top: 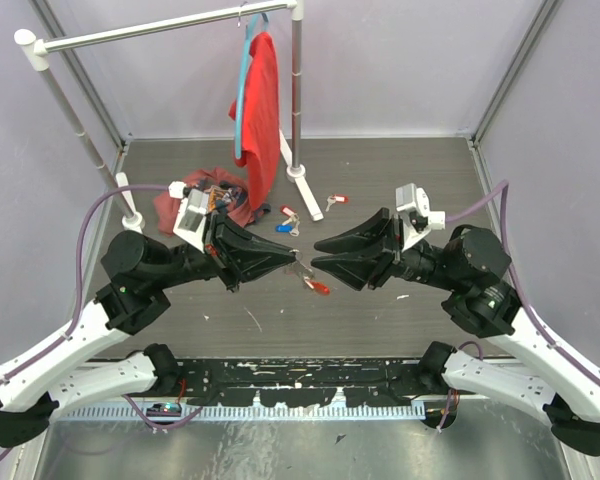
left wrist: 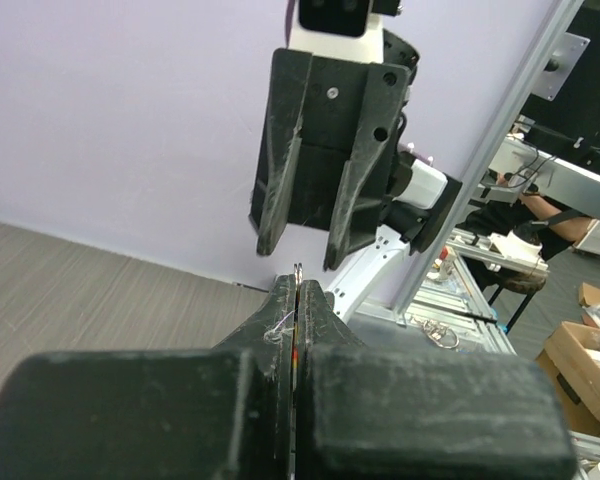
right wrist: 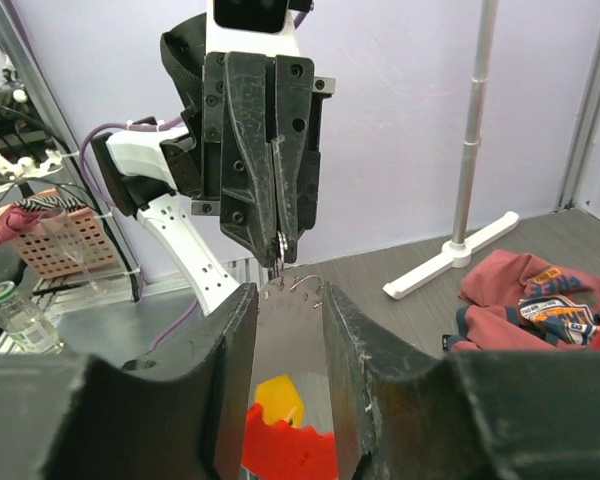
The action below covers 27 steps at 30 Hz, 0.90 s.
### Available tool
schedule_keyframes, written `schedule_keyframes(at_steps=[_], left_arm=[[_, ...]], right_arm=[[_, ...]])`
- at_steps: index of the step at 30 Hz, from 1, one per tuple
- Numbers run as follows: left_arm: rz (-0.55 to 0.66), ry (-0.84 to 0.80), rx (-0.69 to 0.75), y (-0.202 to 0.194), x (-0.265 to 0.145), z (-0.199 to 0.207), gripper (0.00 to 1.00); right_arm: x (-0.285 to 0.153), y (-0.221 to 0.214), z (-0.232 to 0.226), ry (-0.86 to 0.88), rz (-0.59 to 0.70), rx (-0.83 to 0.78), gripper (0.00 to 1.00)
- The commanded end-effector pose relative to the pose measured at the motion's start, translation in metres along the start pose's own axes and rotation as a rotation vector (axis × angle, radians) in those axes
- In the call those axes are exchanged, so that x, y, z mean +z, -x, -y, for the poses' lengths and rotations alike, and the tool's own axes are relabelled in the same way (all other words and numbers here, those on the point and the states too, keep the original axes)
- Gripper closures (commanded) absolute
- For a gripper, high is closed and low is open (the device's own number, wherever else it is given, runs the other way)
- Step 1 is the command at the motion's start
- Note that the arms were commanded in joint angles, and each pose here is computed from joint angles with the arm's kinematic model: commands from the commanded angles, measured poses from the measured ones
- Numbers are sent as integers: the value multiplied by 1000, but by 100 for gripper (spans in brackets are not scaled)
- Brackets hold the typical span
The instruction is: Put the keys on the keyring
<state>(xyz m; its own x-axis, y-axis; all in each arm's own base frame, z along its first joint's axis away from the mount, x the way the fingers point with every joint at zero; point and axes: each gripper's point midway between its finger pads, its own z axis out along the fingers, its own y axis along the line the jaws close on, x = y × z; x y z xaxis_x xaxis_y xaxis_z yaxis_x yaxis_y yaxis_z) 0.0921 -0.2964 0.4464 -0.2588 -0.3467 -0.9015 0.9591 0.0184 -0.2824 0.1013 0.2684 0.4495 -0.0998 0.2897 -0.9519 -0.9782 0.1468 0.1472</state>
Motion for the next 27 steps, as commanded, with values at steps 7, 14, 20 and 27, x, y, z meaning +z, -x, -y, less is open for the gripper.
schedule_keyframes(at_steps=[7,14,20,27], left_arm=[[73,-90,4,20,3,19,100],[71,-94,1,20,3,20,100],[70,-93,-1,19,4,19,100],[66,-96,-2,18,4,19,100]], right_arm=[[7,18,-11,73,82,-28,70],[8,17,-16,107,85,-19,72],[12,14,-17,127,76,-11,72],[18,12,-18,151,73,0,72]])
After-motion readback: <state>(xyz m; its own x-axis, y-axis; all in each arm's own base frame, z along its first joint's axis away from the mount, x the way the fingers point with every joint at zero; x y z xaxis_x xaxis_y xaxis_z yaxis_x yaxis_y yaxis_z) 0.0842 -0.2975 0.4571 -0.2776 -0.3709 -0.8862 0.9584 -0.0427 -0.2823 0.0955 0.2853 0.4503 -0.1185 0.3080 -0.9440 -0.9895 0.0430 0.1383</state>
